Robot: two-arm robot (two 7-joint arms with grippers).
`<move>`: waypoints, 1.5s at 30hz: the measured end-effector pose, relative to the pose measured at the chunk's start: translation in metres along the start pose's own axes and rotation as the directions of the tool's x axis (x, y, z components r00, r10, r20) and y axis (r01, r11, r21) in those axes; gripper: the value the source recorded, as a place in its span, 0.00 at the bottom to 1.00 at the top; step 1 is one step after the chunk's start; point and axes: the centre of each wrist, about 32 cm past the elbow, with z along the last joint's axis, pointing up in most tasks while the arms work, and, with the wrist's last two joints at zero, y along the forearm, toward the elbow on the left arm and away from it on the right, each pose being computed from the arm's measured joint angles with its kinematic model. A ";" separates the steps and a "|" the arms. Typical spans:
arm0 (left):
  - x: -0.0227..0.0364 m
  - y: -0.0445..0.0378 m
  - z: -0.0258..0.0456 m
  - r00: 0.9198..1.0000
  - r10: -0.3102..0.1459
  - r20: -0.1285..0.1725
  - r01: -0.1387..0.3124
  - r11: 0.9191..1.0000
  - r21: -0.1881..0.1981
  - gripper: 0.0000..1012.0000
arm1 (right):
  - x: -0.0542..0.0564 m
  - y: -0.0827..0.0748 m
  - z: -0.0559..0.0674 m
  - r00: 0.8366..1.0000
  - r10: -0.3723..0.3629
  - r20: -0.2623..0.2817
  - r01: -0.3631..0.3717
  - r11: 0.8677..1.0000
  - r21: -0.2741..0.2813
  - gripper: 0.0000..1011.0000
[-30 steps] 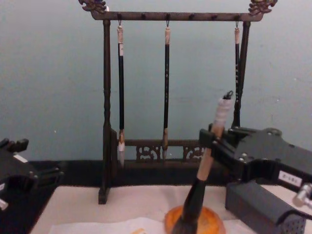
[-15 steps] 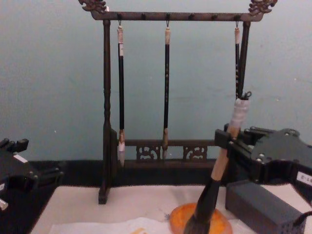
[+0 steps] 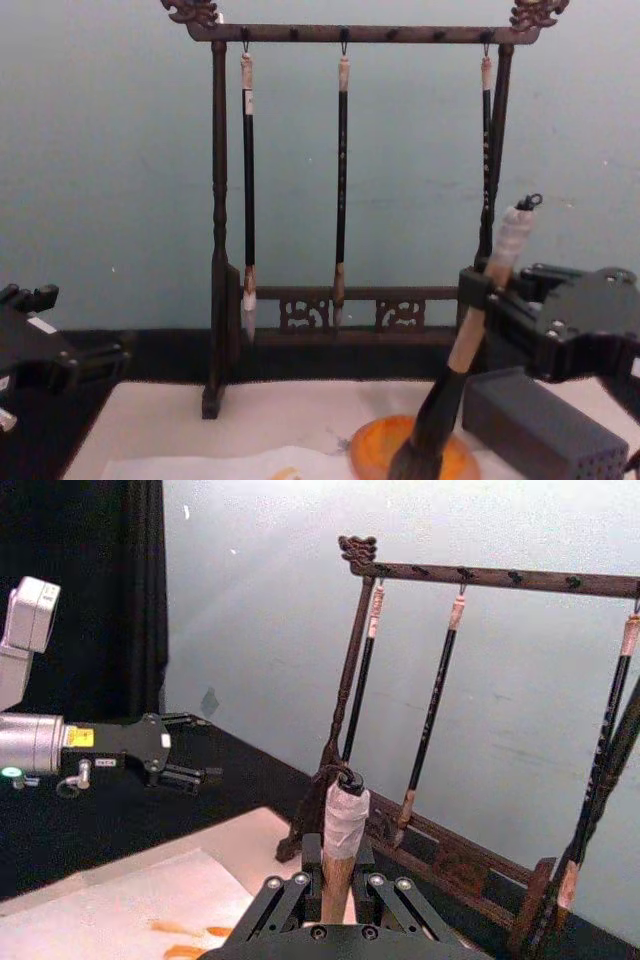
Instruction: Pick up the brush from the inkstone, write on the paper, then place the brush back to its original position.
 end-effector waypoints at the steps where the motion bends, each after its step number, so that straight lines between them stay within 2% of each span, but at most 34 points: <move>1: 0.0000 0.0000 0.0000 1.000 0.000 0.000 0.000 1.000 0.000 0.99 | 0.000 -0.001 0.000 1.000 -0.003 0.001 0.003 1.000 -0.001 0.17; 23: 0.0000 0.0000 0.0000 1.000 0.000 0.000 0.000 1.000 0.000 0.99 | 0.001 -0.006 0.002 1.000 -0.014 0.001 0.014 1.000 0.000 0.17; 40: 0.0000 0.0000 0.0000 1.000 0.000 0.000 0.000 1.000 0.000 0.99 | 0.001 0.010 0.015 1.000 0.027 -0.002 -0.027 0.998 0.061 0.17; 45: 0.0000 0.0000 0.0000 1.000 0.000 0.000 0.000 1.000 0.000 0.99 | 0.006 0.019 0.017 0.998 0.031 -0.048 -0.028 0.997 0.071 0.17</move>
